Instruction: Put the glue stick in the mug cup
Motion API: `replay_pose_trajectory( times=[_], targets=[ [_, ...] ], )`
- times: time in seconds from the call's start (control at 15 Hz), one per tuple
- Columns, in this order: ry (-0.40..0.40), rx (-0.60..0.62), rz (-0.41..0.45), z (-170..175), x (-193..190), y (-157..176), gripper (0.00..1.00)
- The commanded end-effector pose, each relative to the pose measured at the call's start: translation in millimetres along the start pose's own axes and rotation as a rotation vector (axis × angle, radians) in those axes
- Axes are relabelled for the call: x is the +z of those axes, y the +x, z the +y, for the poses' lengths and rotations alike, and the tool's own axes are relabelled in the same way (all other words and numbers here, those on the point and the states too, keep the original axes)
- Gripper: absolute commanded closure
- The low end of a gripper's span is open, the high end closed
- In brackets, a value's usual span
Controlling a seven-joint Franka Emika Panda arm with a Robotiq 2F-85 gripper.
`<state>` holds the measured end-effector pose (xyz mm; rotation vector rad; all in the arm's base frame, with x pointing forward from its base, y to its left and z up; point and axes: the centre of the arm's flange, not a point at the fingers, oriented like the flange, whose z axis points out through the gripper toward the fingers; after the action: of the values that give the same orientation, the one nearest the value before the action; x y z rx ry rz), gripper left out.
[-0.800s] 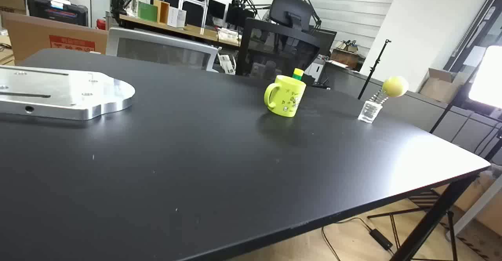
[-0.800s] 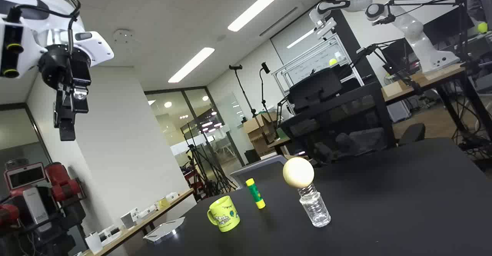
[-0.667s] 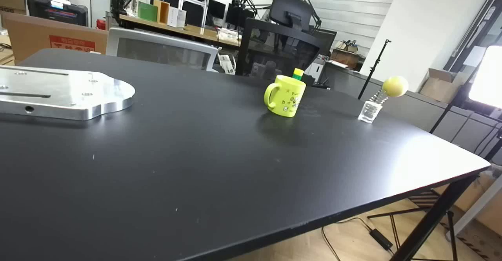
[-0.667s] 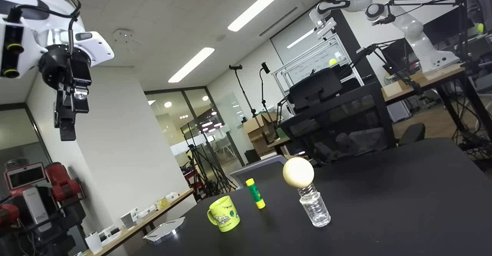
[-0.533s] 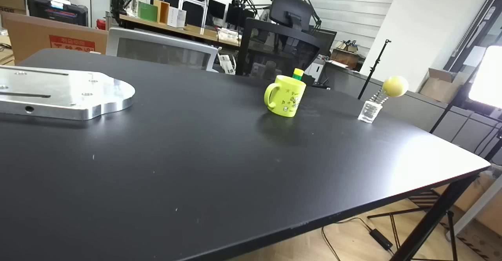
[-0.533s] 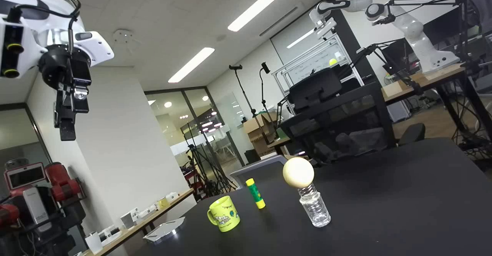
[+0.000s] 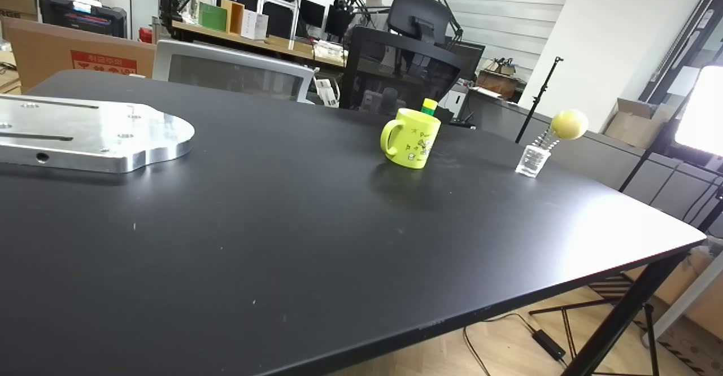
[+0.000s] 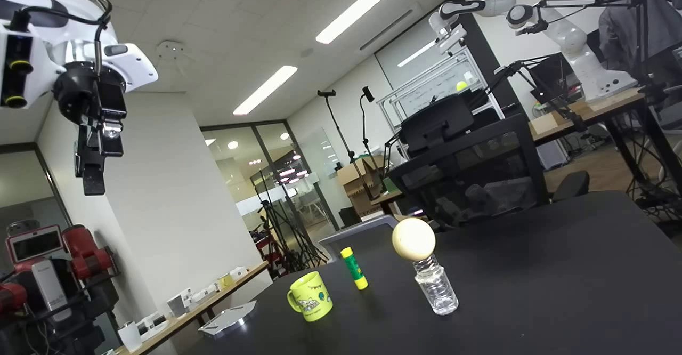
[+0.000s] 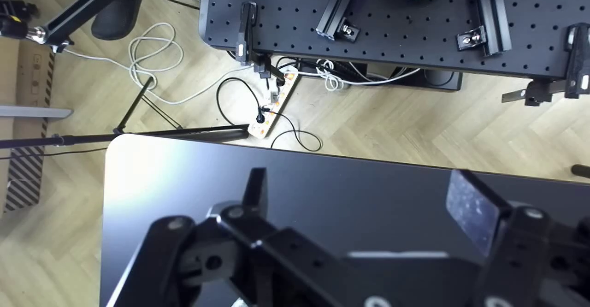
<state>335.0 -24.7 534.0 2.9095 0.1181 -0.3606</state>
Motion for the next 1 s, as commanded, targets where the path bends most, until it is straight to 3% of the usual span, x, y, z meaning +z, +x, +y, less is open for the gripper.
replay_pose_trajectory(
  times=[0.0,0.2,0.4,0.67,0.93],
  targets=[
    [0.000,0.000,0.000,0.0,0.0,0.0,0.00],
    [0.000,0.000,0.000,0.0,0.0,0.0,0.00],
    [0.074,-0.068,0.045,11.1,6.5,9.8,0.00],
    [0.203,-0.099,0.174,35.4,18.2,28.3,0.00],
    [0.293,-0.100,0.195,53.5,35.8,47.6,0.00]
  ],
)
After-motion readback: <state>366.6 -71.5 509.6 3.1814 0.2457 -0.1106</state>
